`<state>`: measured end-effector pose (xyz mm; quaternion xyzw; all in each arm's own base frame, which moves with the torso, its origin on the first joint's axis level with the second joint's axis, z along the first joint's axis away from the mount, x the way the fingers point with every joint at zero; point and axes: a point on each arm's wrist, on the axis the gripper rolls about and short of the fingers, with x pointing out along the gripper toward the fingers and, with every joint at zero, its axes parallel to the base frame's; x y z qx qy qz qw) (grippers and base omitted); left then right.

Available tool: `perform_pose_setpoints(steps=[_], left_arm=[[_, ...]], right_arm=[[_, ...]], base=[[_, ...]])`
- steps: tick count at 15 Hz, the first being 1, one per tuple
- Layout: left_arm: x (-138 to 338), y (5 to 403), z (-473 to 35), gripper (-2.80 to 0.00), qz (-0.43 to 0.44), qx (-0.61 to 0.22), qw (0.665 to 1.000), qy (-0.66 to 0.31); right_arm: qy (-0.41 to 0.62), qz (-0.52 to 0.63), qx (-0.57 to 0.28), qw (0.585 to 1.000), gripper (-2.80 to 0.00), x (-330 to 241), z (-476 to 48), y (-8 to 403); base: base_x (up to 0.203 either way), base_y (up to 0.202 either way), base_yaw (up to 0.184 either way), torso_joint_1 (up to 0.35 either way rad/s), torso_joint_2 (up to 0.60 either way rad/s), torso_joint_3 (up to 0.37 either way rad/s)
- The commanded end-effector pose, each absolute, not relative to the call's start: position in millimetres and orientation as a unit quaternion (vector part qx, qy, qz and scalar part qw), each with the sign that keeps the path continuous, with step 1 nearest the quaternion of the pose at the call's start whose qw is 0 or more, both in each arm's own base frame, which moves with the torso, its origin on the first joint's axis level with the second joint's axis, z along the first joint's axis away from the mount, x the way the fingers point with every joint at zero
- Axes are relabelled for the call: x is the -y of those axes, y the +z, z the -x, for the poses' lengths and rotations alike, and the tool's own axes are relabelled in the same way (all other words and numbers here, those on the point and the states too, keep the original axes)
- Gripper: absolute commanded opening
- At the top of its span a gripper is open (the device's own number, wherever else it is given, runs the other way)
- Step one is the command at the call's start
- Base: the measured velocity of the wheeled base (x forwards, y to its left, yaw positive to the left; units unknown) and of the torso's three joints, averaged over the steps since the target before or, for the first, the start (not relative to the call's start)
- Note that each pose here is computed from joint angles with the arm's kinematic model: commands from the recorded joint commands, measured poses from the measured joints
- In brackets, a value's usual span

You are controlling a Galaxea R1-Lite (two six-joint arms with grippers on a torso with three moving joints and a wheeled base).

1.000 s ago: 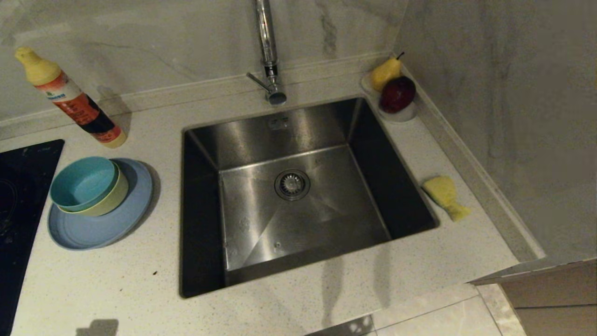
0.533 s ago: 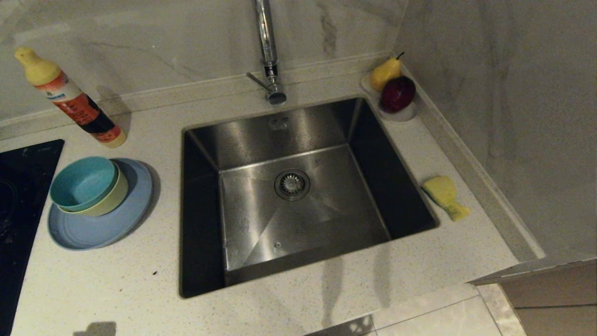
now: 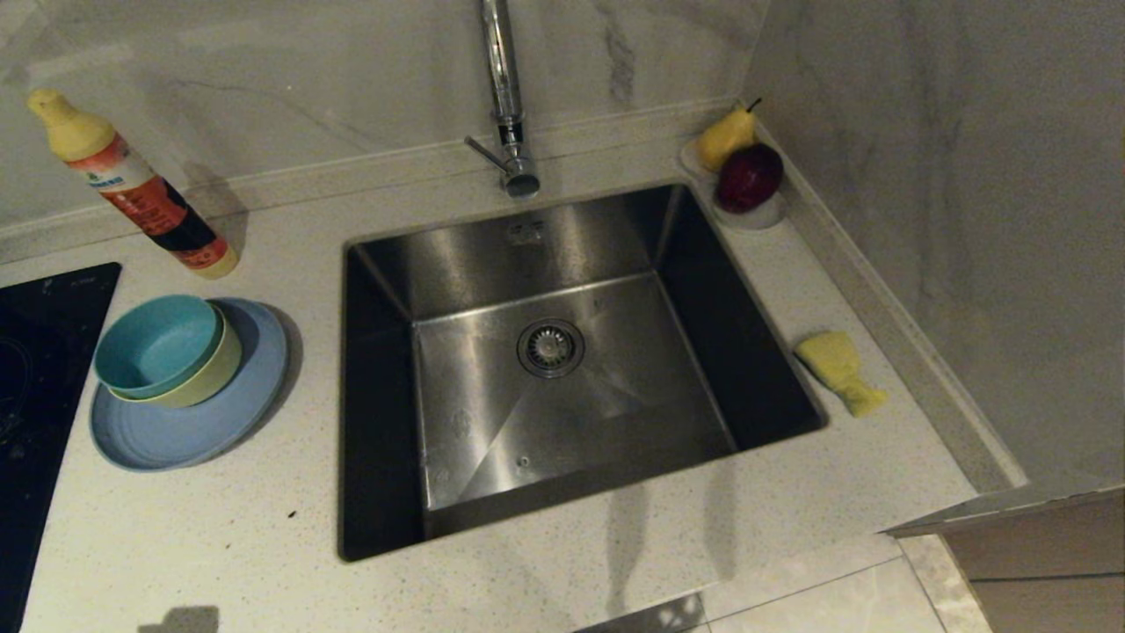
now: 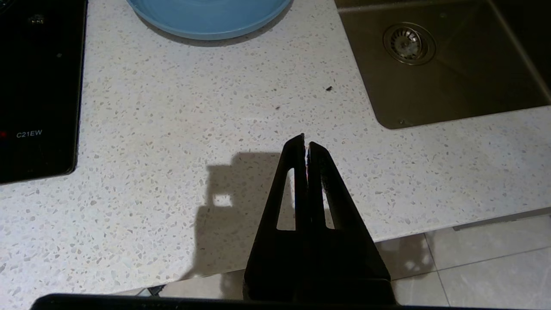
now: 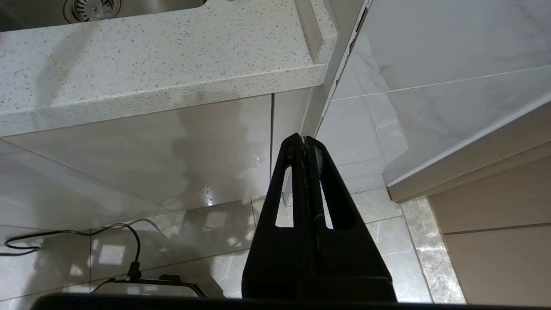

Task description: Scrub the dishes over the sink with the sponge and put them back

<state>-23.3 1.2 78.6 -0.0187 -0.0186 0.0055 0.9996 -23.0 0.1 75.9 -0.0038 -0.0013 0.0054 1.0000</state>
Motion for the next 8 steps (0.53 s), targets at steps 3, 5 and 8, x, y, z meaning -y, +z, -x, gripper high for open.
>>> perform_pose_setpoints(steps=[3, 5, 8], left_arm=[[-1.2, 75.3, 22.0, -2.80, 0.019, 0.011, 1.000, 0.006], [-1.2, 75.3, 22.0, -2.80, 0.019, 0.011, 1.000, 0.006], [-1.2, 75.3, 22.0, -2.80, 0.019, 0.011, 1.000, 0.006]], right_arm=[[0.005, 0.002, 0.000, 1.000, -2.80, -0.1, 22.8, 75.9], [0.005, 0.002, 0.002, 1.000, -2.80, -0.1, 23.0, 75.9], [0.004, 0.002, 0.002, 1.000, -2.80, 0.0, 23.0, 75.9]], base=[[0.000, 0.000, 0.000, 0.000, 0.00, 0.000], [0.000, 0.000, 0.000, 0.000, 0.00, 0.000], [0.000, 0.000, 0.000, 0.000, 0.00, 0.000]])
